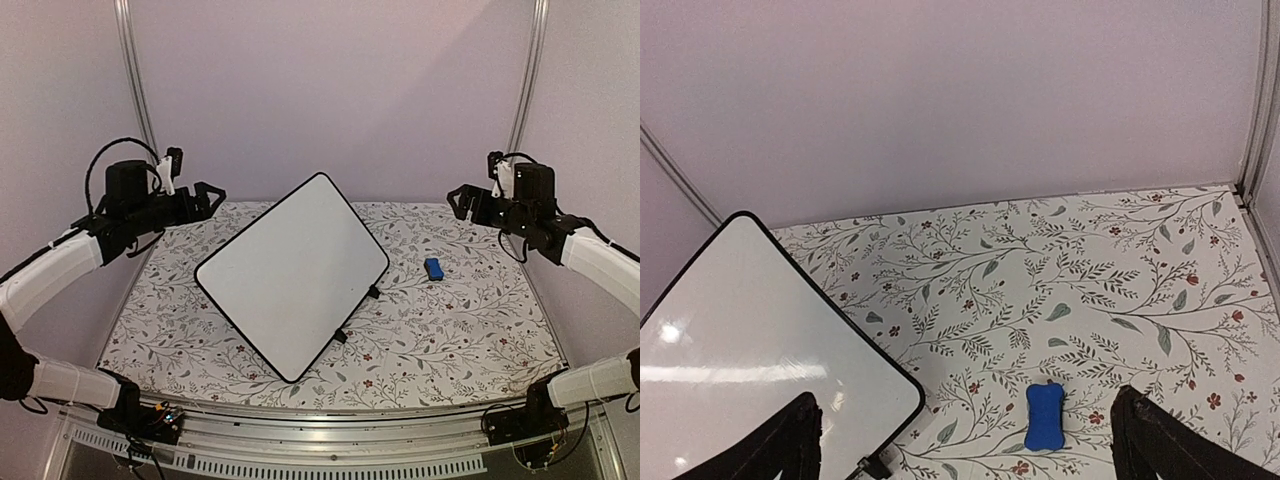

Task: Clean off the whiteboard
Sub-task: Reset both arms

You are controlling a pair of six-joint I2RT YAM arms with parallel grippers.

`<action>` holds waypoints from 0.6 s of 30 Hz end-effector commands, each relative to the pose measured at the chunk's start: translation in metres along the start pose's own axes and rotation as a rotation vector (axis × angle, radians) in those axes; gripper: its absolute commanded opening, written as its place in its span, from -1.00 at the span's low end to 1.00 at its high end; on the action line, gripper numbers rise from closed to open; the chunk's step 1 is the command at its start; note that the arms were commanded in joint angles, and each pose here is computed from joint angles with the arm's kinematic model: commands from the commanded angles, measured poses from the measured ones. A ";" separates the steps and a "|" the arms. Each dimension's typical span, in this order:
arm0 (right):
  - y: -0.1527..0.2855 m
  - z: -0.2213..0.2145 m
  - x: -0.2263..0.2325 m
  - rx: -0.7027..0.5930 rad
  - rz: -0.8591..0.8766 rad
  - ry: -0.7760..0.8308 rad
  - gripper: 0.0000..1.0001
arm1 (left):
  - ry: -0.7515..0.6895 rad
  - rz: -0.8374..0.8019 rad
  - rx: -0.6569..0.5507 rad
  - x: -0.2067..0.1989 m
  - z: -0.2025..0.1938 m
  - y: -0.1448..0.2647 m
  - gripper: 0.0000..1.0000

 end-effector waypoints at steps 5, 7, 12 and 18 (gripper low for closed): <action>0.015 0.004 0.014 0.078 0.045 0.012 0.98 | -0.121 0.062 0.059 -0.005 0.020 0.004 0.99; 0.024 0.012 0.026 0.094 0.080 0.033 0.98 | -0.125 0.061 0.041 -0.008 0.030 0.011 0.99; 0.052 0.038 0.044 0.029 0.115 0.092 0.98 | -0.114 0.086 0.050 -0.006 0.039 0.018 0.99; 0.088 0.068 0.050 -0.125 0.100 0.117 0.98 | -0.154 0.085 0.028 -0.009 0.049 0.032 0.99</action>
Point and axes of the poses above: each gripper's point midway between its finger pads, its own y axis back along the fingers, its own x axis along the line the jaws close on, z = x × y, the point moved 3 cm from there along y, back along the fingers, and after that the axes turned 14 degrees about -y, right-handed, at the moved point
